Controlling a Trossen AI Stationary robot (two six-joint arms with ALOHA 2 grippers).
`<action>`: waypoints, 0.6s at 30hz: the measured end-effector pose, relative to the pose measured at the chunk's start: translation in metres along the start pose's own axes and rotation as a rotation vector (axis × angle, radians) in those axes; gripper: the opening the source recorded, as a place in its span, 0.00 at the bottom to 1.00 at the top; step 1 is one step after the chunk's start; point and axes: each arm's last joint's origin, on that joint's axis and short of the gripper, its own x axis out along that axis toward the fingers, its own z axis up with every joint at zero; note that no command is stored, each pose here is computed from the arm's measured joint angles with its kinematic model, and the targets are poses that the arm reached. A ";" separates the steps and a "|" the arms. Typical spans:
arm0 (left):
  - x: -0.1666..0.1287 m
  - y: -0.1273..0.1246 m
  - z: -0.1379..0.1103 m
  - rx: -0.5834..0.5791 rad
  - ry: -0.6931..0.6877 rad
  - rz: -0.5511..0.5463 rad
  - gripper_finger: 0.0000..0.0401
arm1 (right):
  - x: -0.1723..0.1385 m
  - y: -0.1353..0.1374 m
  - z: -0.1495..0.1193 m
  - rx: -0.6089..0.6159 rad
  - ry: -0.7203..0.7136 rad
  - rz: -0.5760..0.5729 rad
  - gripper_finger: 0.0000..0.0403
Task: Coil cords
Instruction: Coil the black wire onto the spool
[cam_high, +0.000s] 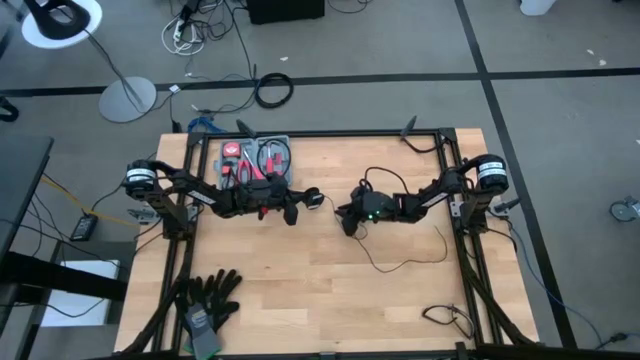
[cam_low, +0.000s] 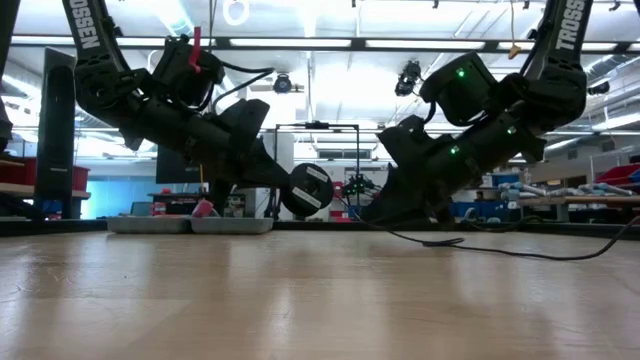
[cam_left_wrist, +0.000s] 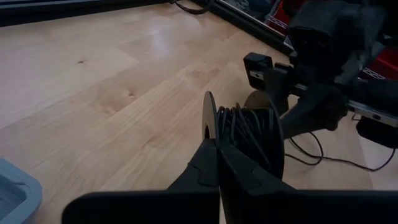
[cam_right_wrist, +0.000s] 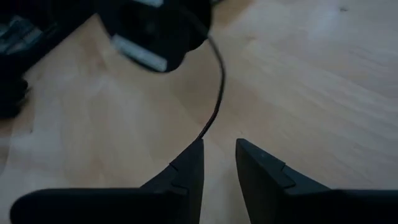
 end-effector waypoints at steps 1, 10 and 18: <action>0.000 0.000 0.000 0.000 0.000 0.000 0.00 | 0.000 -0.001 0.001 0.016 -0.003 -0.005 0.23; 0.000 0.000 0.000 0.000 0.000 0.000 0.00 | 0.002 -0.007 0.005 0.142 0.019 0.017 0.23; 0.000 0.000 0.000 -0.001 -0.001 -0.001 0.00 | 0.002 -0.008 0.007 0.190 0.030 0.038 0.23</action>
